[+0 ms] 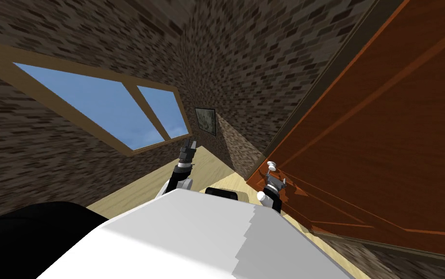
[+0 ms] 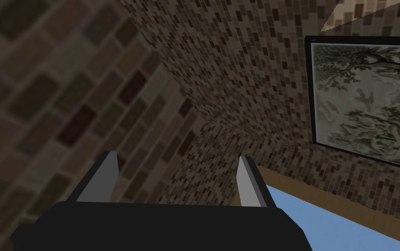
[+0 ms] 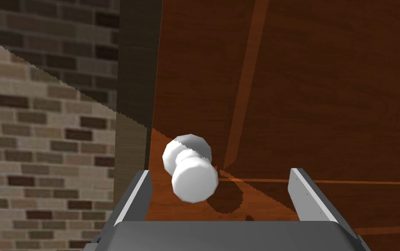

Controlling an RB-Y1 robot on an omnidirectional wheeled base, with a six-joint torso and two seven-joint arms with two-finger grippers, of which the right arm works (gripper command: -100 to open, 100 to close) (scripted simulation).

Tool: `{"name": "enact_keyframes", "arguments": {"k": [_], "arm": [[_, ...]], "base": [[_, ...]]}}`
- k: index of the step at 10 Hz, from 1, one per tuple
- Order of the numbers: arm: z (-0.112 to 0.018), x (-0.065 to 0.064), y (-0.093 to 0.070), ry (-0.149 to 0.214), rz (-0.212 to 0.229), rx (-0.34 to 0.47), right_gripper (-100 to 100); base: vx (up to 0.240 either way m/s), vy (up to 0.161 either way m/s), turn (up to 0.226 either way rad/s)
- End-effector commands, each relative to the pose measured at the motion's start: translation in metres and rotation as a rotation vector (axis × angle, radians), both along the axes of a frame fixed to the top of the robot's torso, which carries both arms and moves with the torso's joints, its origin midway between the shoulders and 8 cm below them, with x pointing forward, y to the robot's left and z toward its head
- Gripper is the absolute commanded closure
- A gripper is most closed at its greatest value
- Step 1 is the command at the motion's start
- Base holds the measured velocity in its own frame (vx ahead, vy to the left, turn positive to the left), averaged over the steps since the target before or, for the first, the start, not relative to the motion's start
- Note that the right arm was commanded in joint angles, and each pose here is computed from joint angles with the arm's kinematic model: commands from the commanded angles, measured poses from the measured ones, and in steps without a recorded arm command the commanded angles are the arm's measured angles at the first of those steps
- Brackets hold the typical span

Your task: Pull the door open

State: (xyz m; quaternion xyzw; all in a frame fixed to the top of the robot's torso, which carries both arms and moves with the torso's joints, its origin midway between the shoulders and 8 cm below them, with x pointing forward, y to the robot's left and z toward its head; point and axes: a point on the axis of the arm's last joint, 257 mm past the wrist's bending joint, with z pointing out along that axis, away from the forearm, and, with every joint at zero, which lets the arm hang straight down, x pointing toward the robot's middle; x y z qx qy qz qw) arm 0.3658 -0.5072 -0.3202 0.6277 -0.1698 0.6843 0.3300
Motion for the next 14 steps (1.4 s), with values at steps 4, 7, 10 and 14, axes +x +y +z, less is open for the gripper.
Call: {"name": "enact_keyframes", "arguments": {"k": [4,7,10,14], "arm": [[-0.025,-0.015,-0.016,-0.007,-0.055,0.086,-100],[-0.042,-0.028,-0.028,-0.013,-0.098,0.144,-100],[-0.056,-0.039,-0.036,-0.019,-0.135,0.188,-100],[-0.068,-0.050,-0.043,-0.024,-0.168,0.224,-100]], "base": [[-0.056,-0.074,0.215],[-0.094,-0.095,0.259],[-0.078,-0.066,0.251],[-0.084,-0.051,0.260]]}}
